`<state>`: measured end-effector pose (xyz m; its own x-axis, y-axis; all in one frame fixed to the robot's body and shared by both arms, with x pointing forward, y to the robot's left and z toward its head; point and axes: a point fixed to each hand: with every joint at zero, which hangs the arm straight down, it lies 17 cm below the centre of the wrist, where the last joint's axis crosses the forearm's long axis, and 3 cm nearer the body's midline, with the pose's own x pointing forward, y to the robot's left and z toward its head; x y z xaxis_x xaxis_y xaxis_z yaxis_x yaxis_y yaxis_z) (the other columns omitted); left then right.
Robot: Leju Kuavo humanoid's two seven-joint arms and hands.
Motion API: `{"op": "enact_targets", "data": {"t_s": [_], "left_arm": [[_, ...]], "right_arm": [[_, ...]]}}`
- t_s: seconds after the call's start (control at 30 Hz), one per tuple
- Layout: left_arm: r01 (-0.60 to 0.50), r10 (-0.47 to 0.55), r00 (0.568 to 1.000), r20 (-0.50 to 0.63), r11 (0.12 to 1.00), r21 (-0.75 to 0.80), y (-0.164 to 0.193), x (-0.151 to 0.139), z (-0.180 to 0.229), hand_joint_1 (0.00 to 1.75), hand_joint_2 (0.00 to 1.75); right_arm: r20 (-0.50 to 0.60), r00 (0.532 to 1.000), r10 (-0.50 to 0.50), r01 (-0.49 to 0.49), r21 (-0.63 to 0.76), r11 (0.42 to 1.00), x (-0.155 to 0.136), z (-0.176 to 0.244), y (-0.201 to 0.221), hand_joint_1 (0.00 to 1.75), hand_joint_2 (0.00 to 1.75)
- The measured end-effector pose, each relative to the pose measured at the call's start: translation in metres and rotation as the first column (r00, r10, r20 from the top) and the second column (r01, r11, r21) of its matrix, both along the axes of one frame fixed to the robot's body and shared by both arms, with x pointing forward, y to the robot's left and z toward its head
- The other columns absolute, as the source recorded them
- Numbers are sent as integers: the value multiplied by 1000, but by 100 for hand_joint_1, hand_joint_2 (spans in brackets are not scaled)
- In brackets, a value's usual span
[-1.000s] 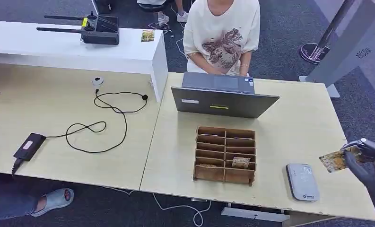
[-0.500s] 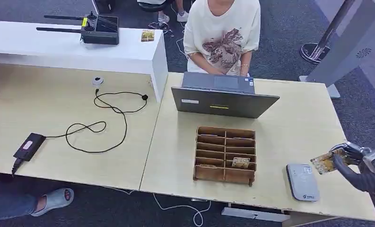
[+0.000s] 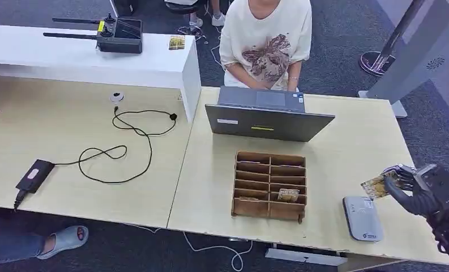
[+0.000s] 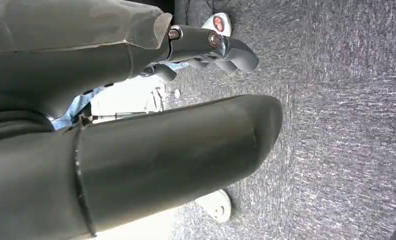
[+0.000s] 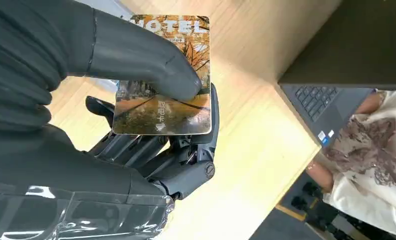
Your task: Pass the card to the sensor for recognition and then transmit it.
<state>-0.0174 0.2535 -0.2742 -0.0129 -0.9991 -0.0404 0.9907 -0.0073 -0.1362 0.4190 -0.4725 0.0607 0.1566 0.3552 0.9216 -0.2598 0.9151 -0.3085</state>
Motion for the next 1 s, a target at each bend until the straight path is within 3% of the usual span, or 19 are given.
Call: {"op": "enact_targets", "data": {"t_s": [1.0], "left_arm": [[-3, 3, 1000, 2, 1000, 0, 0, 0, 0, 0, 0]], "right_arm": [[-62, 998, 21, -18, 42, 999, 8, -27, 7, 175, 175]]}}
